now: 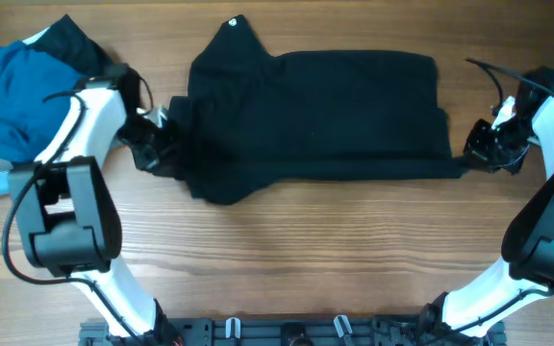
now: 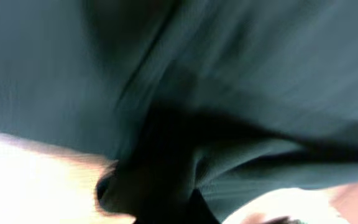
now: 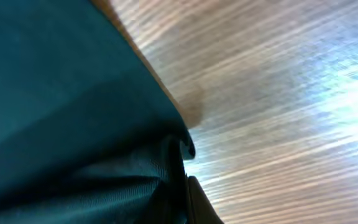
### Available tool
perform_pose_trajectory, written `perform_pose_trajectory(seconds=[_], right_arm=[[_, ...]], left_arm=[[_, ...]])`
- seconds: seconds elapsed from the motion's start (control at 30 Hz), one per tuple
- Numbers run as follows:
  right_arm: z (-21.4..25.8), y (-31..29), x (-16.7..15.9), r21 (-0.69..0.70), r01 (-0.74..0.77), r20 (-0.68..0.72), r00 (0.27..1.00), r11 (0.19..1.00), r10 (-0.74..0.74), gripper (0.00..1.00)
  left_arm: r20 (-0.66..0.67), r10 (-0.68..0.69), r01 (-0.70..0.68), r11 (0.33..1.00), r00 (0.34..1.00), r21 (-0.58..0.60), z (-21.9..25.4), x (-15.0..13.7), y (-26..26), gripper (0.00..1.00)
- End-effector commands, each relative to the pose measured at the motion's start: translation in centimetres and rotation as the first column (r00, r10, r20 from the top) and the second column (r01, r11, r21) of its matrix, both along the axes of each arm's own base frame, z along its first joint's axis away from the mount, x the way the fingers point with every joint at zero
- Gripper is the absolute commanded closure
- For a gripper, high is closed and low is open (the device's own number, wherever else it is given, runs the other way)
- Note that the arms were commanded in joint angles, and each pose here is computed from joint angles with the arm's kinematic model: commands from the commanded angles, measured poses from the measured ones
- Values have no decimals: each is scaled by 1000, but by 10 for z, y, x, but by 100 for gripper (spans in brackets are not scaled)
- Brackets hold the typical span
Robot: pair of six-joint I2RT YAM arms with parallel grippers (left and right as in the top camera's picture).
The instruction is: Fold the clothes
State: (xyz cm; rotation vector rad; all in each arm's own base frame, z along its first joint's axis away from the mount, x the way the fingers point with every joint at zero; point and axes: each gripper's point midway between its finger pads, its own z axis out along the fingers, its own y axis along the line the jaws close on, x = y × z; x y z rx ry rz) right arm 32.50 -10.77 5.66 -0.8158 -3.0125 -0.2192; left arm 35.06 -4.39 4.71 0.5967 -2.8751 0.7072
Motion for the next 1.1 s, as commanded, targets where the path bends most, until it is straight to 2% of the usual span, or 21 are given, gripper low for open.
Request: perform_pose_trajectory(seconds=[0.0, 0.13, 0.27, 0.43, 0.5, 0.53, 0.6, 0.63, 0.67, 0.8, 0.93, 1.07], right_arm=[[6, 6, 12, 52, 22, 72, 997, 998, -26, 96], [7, 6, 17, 48, -2, 97, 995, 999, -3, 96], [7, 4, 26, 33, -10, 132, 991, 999, 5, 96], [11, 5, 44, 50, -18, 212, 977, 999, 7, 95], [12, 7, 48, 65, -21, 233, 972, 998, 5, 95], [13, 8, 50, 71, -23, 242, 970, 997, 5, 92], [14, 9, 53, 76, -25, 255, 967, 997, 5, 59], [14, 9, 53, 76, -26, 256, 967, 997, 5, 40], [14, 9, 53, 76, -26, 254, 967, 997, 6, 37], [12, 12, 46, 89, -24, 224, 975, 996, 3, 36], [11, 15, 38, 102, -23, 193, 981, 995, 2, 36], [10, 19, 27, 123, -17, 146, 989, 992, -1, 36]], left_arm=[[126, 32, -12, 987, 992, -157, 20, 27, -17, 93], [170, 4, 17, 992, 985, -122, 17, 35, -21, 96], [195, 68, -48, 993, 979, -104, 17, 50, -15, 96], [264, 63, -48, 997, 962, -66, 13, 67, -10, 94], [247, 93, -88, 996, 964, -35, 9, 68, -4, 94], [242, 105, -102, 995, 965, -22, 8, 68, -2, 89], [240, 103, -100, 995, 965, -23, 8, 68, -2, 45], [232, 100, -98, 995, 968, -23, 7, 66, -4, 34], [221, 97, -95, 995, 970, -23, 7, 63, -5, 29], [138, 37, -35, 999, 990, -16, 3, 40, -25, 28], [115, -112, 113, 994, 987, -2, -3, 18, -55, 30], [57, -253, 245, 962, 966, 121, -26, -11, -76, 29]])
